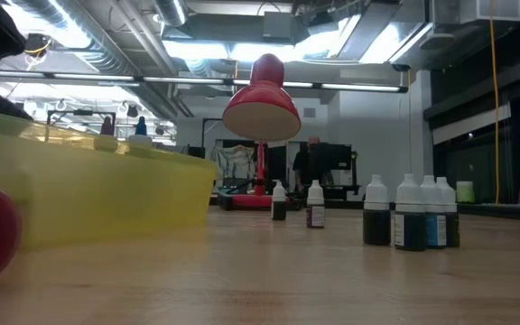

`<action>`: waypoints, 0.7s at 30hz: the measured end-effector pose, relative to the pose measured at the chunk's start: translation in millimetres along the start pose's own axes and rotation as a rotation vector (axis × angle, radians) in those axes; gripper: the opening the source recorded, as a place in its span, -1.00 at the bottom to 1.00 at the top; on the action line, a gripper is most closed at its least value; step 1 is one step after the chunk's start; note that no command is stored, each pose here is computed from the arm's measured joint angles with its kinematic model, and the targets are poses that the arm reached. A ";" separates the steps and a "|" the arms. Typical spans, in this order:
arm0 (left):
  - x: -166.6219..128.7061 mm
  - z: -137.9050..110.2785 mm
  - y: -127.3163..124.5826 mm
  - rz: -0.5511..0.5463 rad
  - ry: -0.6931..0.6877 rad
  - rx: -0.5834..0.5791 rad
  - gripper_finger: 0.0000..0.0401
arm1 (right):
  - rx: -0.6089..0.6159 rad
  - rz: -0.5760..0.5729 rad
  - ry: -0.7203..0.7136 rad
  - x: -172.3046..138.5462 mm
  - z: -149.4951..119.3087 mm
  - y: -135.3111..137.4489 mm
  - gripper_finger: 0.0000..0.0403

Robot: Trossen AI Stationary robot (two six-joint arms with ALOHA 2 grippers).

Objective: Pick & Place food coloring
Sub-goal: Put the small pink food coloring bottle into the yellow bin, then put the small green food coloring bottle into the yellow bin

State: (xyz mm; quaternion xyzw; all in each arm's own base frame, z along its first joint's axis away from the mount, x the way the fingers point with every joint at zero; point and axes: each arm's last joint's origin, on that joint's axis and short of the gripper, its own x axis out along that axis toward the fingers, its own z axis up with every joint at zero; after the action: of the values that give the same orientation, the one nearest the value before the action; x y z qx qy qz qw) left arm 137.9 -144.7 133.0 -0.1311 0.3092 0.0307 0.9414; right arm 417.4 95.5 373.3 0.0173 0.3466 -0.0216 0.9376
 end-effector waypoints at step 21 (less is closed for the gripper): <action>-57.6 107.8 4.6 -0.051 -0.192 -0.013 0.00 | 0.047 -0.151 0.291 -12.6 -33.6 5.5 0.30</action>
State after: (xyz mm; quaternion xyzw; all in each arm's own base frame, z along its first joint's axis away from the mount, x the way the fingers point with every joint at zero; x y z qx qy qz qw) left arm 152.6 -110.2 249.5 -0.1416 0.2138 0.0212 0.9663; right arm 386.3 103.0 356.1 0.0158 0.4786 -0.0975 0.8725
